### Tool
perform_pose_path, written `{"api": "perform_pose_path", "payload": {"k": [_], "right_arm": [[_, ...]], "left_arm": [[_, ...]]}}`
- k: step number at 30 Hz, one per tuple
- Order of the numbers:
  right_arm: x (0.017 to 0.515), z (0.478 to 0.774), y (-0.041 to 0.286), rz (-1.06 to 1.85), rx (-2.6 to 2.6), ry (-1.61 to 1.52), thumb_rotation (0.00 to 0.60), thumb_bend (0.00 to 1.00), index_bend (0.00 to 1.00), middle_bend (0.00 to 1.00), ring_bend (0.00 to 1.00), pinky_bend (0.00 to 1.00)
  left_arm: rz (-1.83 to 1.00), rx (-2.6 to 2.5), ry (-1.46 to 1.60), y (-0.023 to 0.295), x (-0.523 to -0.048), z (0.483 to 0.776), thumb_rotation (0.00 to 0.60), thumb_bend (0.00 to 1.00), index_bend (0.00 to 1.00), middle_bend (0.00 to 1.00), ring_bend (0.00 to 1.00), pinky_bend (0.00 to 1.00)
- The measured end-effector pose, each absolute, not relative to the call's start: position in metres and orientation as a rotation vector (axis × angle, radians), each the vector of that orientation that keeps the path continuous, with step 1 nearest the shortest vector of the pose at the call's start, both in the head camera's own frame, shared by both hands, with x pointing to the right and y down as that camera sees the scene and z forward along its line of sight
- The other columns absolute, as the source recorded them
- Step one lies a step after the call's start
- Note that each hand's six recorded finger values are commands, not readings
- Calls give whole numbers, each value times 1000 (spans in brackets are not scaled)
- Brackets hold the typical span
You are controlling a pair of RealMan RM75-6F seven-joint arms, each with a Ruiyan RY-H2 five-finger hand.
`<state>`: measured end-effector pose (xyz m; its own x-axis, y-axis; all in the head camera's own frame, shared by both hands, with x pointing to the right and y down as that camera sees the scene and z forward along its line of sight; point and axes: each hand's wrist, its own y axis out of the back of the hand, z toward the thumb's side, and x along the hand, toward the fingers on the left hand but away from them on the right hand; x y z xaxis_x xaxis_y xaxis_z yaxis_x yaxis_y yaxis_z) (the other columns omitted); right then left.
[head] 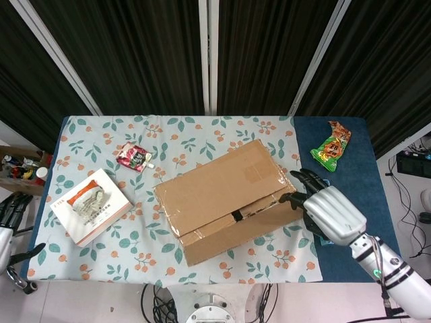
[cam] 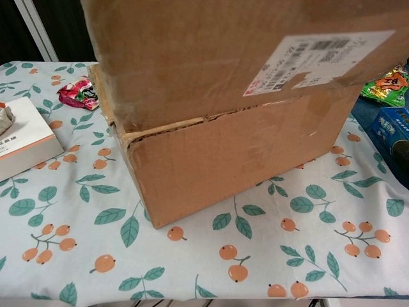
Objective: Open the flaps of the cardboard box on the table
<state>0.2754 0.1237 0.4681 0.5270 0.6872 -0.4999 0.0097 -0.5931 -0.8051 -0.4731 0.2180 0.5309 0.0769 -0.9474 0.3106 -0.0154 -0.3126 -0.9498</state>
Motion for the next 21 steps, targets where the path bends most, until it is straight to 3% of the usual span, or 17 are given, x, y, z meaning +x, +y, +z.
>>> {"api": "perform_pose_path", "payload": {"k": [4, 8, 10, 13, 16, 18, 21], "right_arm": [[297, 452, 134, 1040, -2000, -651, 600, 1000, 263, 402, 0, 0], [314, 448, 130, 990, -1952, -729, 600, 928, 161, 265, 0, 0], [310, 452, 127, 961, -1955, -755, 600, 786, 99, 190, 0, 0], [302, 461, 120, 936, -1935, -769, 600, 430, 4, 54, 0, 0], [294, 474, 111, 960, -1873, -733, 600, 128, 0, 1, 0, 0], [285, 484, 104, 971, -1818, -704, 600, 30, 0, 0, 0, 0], [263, 502, 95, 968, -1749, -674, 600, 0, 0, 0, 0, 0]], "left_arm": [[-1359, -1497, 1001, 215, -470, 530, 562, 30, 73, 121, 89, 199], [-1351, -1508, 995, 215, -466, 532, 563, 29, 73, 121, 89, 199], [-1356, -1513, 993, 216, -466, 534, 563, 30, 73, 121, 89, 200], [-1362, -1515, 996, 217, -467, 535, 562, 30, 73, 122, 89, 199], [-1361, -1521, 1000, 218, -467, 537, 562, 30, 73, 121, 89, 199], [-1358, -1524, 999, 218, -466, 537, 563, 30, 73, 121, 89, 199], [-1358, -1522, 998, 218, -467, 536, 564, 30, 73, 121, 89, 199]]}}
